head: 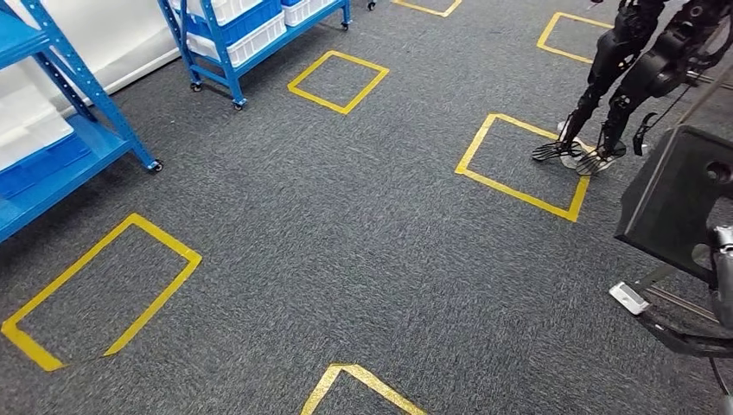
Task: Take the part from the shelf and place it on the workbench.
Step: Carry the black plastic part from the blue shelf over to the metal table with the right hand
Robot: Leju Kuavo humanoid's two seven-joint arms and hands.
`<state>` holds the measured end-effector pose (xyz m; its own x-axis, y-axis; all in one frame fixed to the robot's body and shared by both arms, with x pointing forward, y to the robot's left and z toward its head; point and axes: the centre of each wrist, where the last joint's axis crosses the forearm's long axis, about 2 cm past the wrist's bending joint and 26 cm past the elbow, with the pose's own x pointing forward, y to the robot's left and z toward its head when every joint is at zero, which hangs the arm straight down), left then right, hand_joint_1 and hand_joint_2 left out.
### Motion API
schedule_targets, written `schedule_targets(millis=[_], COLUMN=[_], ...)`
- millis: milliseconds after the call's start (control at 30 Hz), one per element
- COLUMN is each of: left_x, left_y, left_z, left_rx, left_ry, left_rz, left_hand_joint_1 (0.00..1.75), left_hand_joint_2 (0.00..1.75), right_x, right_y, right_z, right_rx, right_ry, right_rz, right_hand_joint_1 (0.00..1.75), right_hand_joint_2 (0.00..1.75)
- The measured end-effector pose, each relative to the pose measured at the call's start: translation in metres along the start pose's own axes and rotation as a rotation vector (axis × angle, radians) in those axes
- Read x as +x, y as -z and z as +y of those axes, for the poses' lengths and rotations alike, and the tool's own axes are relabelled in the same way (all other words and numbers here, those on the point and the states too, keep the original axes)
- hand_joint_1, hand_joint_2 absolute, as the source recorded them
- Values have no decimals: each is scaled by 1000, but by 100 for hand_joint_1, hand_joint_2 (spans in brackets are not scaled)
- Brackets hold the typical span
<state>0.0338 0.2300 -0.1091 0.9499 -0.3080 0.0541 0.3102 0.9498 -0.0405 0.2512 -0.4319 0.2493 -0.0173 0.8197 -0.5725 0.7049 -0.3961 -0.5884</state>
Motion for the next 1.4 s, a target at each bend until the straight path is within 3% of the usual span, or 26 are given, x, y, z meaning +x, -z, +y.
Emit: schedule_targets(millis=[400, 467, 567, 600, 667, 800, 1067, 1400], left_x=[-2, -2, 1, 3, 7, 9, -3, -7], left_y=[0, 0, 0, 0, 0, -1, 0, 1], left_z=[2, 2, 3, 3, 3, 1, -3, 6], left_rx=[5, 5, 4, 2, 1, 2, -2, 38], left_ry=[-3, -6, -14, -17, -20, -17, 6, 35], left_rz=[1, -2, -11, -13, -14, 0, 44, 85], left_hand_joint_1=[0, 0, 0, 0, 0, 0, 0, 0], left_hand_joint_2=[175, 175, 175, 175, 175, 175, 175, 175], right_x=[11, 11, 20, 31, 63, 118, 129, 159], right_y=[17, 34, 81, 95, 107, 94, 97, 74], right_z=[0, 0, -5, -7, -8, -9, -7, 8], right_rx=[-24, -25, -70, -81, -81, -52, -58, -30], right_ry=[23, 15, 14, 23, 49, 107, 102, 207], right_rz=[-21, 63, 261, 264, 140, -97, -156, -150], right_hand_joint_1=[175, 175, 175, 175, 175, 175, 175, 175], right_hand_joint_2=[175, 175, 175, 175, 175, 175, 175, 175])
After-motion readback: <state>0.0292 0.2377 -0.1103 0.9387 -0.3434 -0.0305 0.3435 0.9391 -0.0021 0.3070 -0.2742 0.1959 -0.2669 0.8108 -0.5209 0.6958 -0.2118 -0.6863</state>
